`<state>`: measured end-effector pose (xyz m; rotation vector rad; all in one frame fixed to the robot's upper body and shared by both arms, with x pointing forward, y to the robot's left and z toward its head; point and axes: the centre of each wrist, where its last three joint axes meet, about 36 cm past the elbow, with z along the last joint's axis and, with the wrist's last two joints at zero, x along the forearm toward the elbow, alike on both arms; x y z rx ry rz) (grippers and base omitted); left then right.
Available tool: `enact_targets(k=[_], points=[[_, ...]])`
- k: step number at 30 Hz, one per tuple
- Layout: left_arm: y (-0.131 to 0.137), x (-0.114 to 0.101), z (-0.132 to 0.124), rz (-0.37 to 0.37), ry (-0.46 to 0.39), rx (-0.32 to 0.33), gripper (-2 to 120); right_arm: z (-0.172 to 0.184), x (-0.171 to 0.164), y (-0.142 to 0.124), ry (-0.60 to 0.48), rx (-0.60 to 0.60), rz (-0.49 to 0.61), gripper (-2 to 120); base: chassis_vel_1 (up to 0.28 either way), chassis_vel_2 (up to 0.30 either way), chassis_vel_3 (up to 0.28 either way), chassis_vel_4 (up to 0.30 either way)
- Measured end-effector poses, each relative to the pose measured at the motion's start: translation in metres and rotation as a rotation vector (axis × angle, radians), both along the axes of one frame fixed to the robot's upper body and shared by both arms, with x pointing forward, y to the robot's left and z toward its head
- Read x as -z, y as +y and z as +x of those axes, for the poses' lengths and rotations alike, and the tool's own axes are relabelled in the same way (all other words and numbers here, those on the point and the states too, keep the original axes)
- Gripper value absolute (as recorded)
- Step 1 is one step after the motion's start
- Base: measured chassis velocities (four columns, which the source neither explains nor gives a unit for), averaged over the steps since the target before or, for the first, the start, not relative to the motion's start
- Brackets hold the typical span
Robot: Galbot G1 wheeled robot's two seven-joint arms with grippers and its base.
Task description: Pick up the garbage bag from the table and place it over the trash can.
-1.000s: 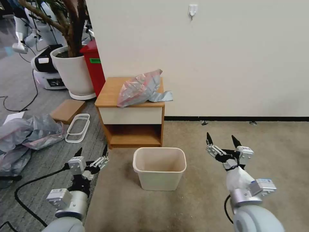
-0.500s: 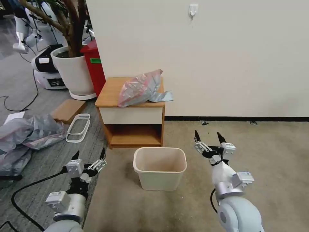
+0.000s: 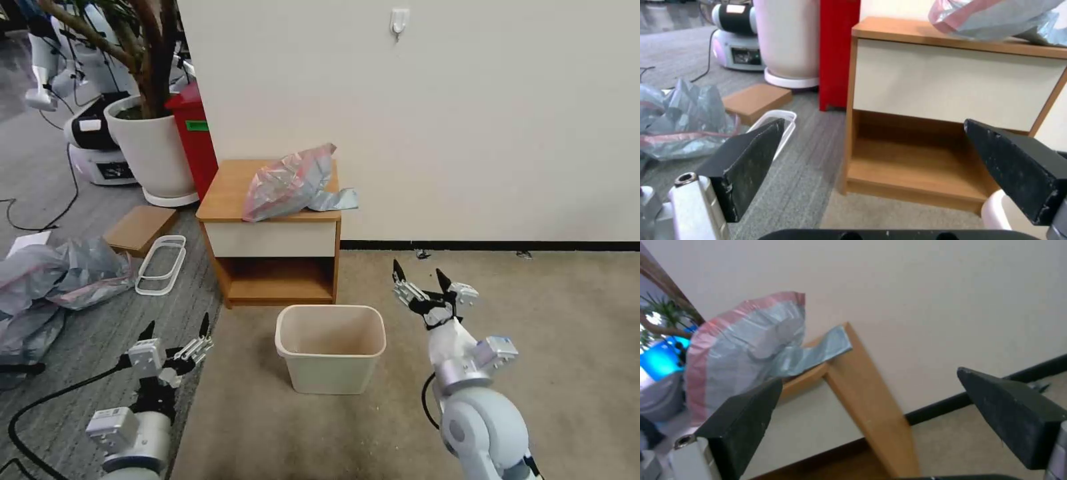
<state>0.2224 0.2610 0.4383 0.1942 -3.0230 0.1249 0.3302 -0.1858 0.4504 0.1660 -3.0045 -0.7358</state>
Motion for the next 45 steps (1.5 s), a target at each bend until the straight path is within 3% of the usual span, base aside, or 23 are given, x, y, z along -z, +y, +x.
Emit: enact_targets(k=[9, 23, 25, 30, 45], points=[[-0.001, 0.0, 0.0, -0.001, -0.002, 0.006, 100, 0.022, -0.016, 0.009, 0.064, -0.094, 0.191, 100, 0.0, 0.0, 0.0, 0.0], [-0.001, -0.001, -0.005, 0.001, -0.008, 0.005, 100, 0.033, -0.018, 0.01, 0.084, -0.114, 0.268, 100, 0.0, 0.0, 0.0, 0.0], [0.0, -0.002, -0.006, 0.006, -0.013, 0.001, 100, 0.052, -0.018, 0.009, 0.104, -0.123, 0.374, 100, 0.0, 0.0, 0.0, 0.0], [0.0, -0.001, -0.006, 0.004, -0.016, -0.001, 100, 0.072, -0.016, 0.012, 0.144, -0.132, 0.47, 100, 0.0, 0.0, 0.0, 0.0], [0.0, 0.003, -0.006, -0.001, -0.008, -0.009, 100, 0.114, -0.012, 0.019, 0.205, -0.095, 0.539, 100, 0.0, 0.0, 0.0, 0.0]])
